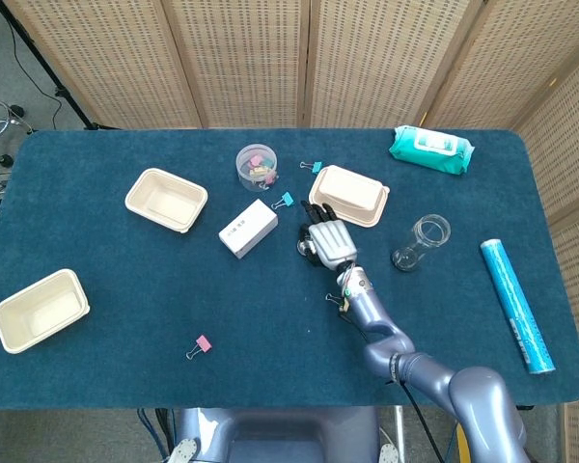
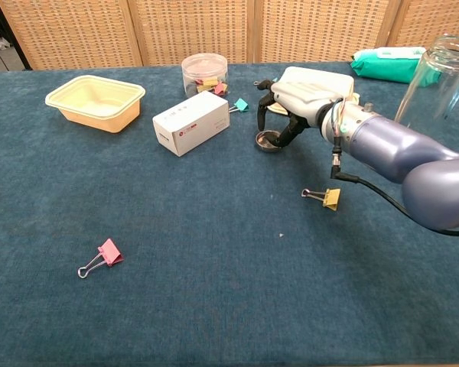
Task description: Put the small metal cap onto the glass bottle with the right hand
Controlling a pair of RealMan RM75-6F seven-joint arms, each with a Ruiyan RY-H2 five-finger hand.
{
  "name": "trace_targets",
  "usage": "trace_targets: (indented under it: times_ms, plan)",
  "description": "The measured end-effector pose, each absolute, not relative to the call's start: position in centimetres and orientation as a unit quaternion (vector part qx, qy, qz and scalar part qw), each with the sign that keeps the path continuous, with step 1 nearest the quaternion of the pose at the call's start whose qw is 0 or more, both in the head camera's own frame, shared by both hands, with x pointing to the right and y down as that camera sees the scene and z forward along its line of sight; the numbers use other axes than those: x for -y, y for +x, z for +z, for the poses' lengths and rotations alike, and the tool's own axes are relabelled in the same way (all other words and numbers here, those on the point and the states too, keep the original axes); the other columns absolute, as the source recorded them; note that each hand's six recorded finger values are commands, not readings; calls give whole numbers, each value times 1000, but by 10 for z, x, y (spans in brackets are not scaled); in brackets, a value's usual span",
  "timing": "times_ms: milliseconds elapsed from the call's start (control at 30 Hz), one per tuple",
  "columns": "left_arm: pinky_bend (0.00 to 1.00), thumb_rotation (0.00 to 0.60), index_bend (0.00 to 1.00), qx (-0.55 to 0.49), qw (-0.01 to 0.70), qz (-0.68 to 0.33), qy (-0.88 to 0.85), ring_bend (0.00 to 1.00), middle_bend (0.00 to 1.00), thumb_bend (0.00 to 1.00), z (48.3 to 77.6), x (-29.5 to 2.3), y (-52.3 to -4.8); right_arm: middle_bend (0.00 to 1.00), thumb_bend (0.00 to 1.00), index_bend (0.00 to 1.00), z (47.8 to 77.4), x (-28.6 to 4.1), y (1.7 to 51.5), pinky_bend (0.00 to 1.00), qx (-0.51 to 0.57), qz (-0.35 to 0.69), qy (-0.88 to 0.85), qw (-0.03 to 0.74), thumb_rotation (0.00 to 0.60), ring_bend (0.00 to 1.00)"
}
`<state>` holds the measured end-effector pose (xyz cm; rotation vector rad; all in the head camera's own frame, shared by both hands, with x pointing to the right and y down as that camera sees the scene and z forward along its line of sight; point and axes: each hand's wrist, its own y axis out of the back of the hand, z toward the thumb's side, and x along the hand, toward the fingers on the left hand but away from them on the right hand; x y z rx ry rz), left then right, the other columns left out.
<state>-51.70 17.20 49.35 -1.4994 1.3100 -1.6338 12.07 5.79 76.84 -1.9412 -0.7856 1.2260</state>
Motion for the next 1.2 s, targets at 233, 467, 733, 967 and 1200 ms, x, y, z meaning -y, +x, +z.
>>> trace_targets:
  times_ms: [233, 467, 733, 967, 1200]
  plan:
    - [0, 600, 0, -484, 277, -614, -559, 0, 0, 38, 496, -174, -518, 0, 472, 493, 776, -58, 122, 0, 307, 477, -749, 342, 600, 0]
    - [0, 600, 0, -488, 274, -617, -554, 0, 0, 37, 496, -175, -521, 0, 471, 551, 781, -57, 121, 0, 311, 478, -748, 341, 600, 0]
    - [0, 600, 0, -488, 273, -619, -551, 0, 0, 38, 496, -175, -522, 0, 479, 610, 782, -56, 122, 0, 315, 477, -746, 343, 600, 0]
    - [0, 600, 0, -486, 274, -619, -553, 0, 0, 37, 497, -175, -520, 0, 523, 623, 776, -52, 125, 0, 322, 467, -744, 353, 600, 0]
    - [0, 600, 0, -483, 277, -615, -558, 0, 0, 38, 497, -176, -517, 0, 556, 628, 764, -49, 130, 0, 337, 453, -745, 357, 600, 0]
